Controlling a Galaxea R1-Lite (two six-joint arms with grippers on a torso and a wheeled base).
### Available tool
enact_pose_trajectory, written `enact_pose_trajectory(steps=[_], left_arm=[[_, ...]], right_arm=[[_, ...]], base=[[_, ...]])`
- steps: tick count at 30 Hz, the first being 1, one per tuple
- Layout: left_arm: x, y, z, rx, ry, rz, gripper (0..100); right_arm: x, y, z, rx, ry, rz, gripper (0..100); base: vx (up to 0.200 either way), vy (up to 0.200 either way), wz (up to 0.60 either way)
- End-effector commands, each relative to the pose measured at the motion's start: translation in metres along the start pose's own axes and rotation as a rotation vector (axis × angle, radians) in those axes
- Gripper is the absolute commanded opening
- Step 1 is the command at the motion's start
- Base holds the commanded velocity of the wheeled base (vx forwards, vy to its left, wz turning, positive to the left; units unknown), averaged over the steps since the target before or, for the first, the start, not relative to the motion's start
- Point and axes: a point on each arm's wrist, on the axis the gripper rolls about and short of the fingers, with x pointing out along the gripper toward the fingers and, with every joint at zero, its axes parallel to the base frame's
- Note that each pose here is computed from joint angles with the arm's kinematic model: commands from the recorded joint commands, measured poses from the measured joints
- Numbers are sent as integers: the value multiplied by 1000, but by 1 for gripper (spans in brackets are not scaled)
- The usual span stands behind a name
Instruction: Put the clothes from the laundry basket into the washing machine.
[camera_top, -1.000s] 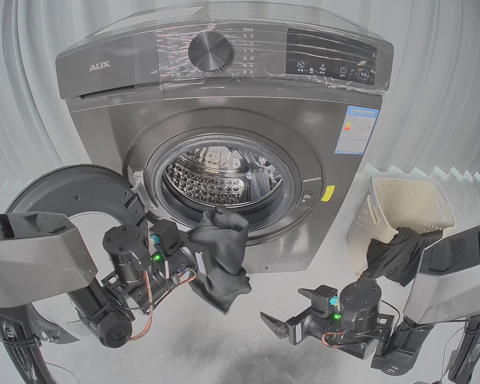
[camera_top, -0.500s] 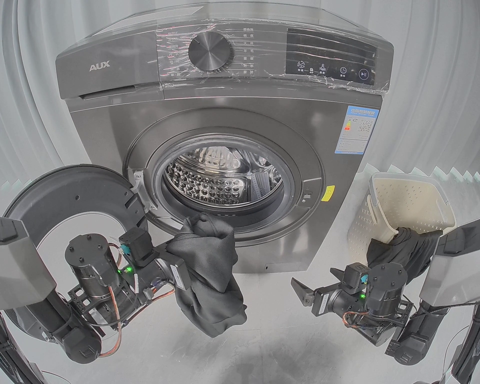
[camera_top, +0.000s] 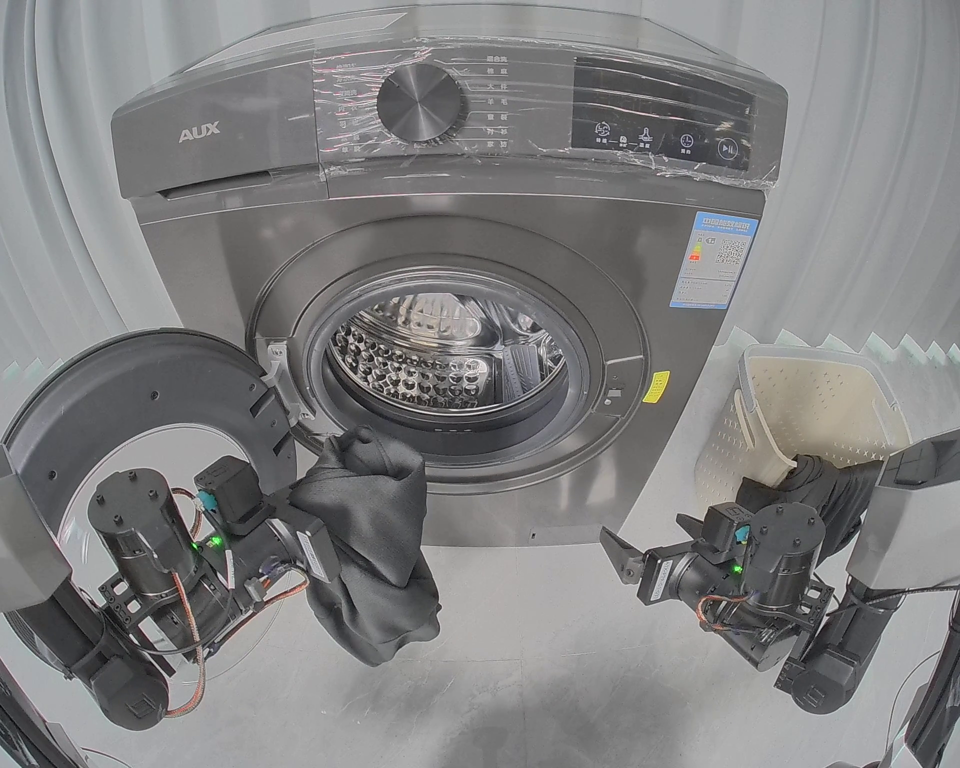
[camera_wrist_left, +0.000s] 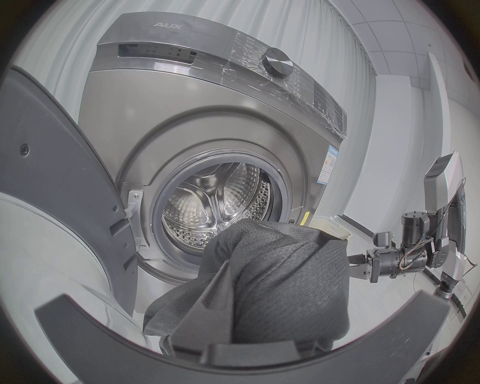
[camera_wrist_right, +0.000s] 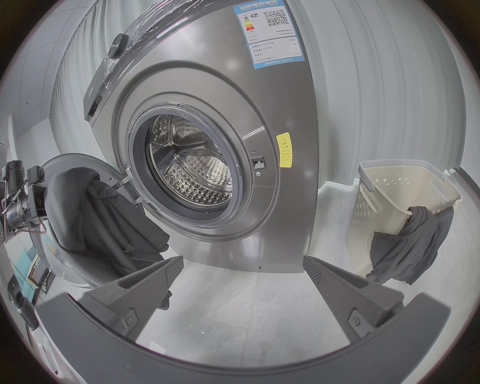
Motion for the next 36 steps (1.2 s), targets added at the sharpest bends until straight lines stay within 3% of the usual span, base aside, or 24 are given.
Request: enact_pose_trajectory(steps=[1, 12, 18, 32, 35, 36], left_arm=[[2, -2, -5, 8, 17, -3, 0], [8, -2, -15, 20, 55, 2, 0], [9, -3, -16, 20, 57, -3, 0], [14, -5, -20, 19, 66, -8, 0], [16, -7, -19, 24, 57, -15, 0], [24, -18, -20, 36, 47, -23, 0]], right_arm=[[-1, 1, 0, 2, -1, 6, 100], [-1, 2, 0, 3, 0, 10, 100], [-1, 2, -1, 3, 3, 11, 100], [-2, 3, 0, 2, 0, 16, 100], [-4, 6, 3, 3, -10, 27, 100], [-6, 12, 5, 6, -18, 47, 100]], base=[[200, 0, 0], [36, 0, 0], [200, 0, 0], [0, 0, 0], [0, 0, 0], [0, 0, 0]])
